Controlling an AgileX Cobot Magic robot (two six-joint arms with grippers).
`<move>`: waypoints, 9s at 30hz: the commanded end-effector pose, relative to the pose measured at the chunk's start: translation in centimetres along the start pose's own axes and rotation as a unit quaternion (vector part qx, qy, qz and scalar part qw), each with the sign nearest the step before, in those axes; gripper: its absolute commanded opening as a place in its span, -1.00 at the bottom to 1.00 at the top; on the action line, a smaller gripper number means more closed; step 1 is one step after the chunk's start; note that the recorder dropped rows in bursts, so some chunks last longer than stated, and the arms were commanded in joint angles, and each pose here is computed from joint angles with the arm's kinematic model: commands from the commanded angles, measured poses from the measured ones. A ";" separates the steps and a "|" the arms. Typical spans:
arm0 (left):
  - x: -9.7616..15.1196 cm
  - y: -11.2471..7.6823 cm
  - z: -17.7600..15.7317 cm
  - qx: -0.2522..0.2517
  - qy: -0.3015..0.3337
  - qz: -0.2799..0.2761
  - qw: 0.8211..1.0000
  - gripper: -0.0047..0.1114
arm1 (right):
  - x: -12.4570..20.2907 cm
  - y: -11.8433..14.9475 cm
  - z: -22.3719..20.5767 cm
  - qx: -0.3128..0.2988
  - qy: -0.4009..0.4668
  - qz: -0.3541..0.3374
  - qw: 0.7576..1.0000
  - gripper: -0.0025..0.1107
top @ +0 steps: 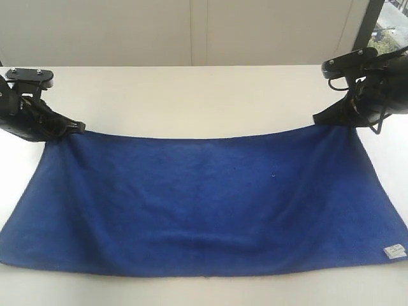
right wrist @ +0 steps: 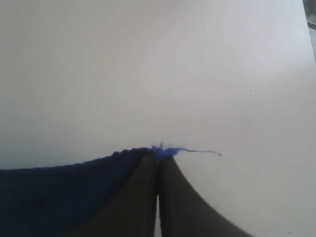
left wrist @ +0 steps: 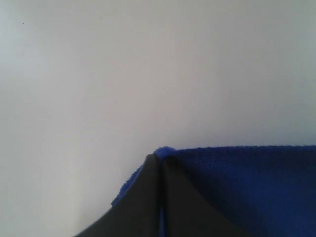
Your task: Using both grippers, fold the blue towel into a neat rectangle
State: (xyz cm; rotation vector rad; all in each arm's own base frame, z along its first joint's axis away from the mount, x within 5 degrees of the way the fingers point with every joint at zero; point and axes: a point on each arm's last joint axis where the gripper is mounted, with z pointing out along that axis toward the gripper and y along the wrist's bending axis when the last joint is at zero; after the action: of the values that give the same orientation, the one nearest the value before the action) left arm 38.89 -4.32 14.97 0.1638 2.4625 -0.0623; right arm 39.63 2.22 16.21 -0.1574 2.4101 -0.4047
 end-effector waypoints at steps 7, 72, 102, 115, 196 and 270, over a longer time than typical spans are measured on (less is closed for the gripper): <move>-1.4 0.2 1.6 0.002 0.002 -0.007 1.000 -0.92 | 0.5 -0.6 1.8 0.001 0.010 0.003 1.000 -0.96; -3.0 -0.2 0.2 0.065 0.107 0.010 0.992 -0.92 | -2.8 -2.3 2.3 -0.100 0.136 0.051 0.984 -0.96; -2.7 1.7 4.1 -0.022 0.065 0.196 0.978 -0.92 | -0.9 -1.6 7.4 -0.095 0.116 0.036 0.988 -0.96; -2.4 1.9 4.0 -0.025 0.083 0.212 0.973 -0.92 | -0.8 -1.7 7.5 -0.090 0.112 0.020 0.989 -0.96; 7.4 1.0 -4.5 -0.001 0.334 0.056 0.941 -0.92 | 7.6 -1.8 -0.4 -0.098 0.242 0.045 0.964 -0.96; 7.6 -1.1 -29.6 0.088 0.104 0.017 0.990 -0.92 | 6.3 -4.9 1.1 -0.185 0.203 0.057 0.960 -0.15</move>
State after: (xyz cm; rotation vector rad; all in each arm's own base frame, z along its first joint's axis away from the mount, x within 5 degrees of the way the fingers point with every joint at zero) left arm 14.79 -2.05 33.41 0.3073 2.6543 -0.2447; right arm 35.43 -3.83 13.21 -0.1075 2.8760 0.0850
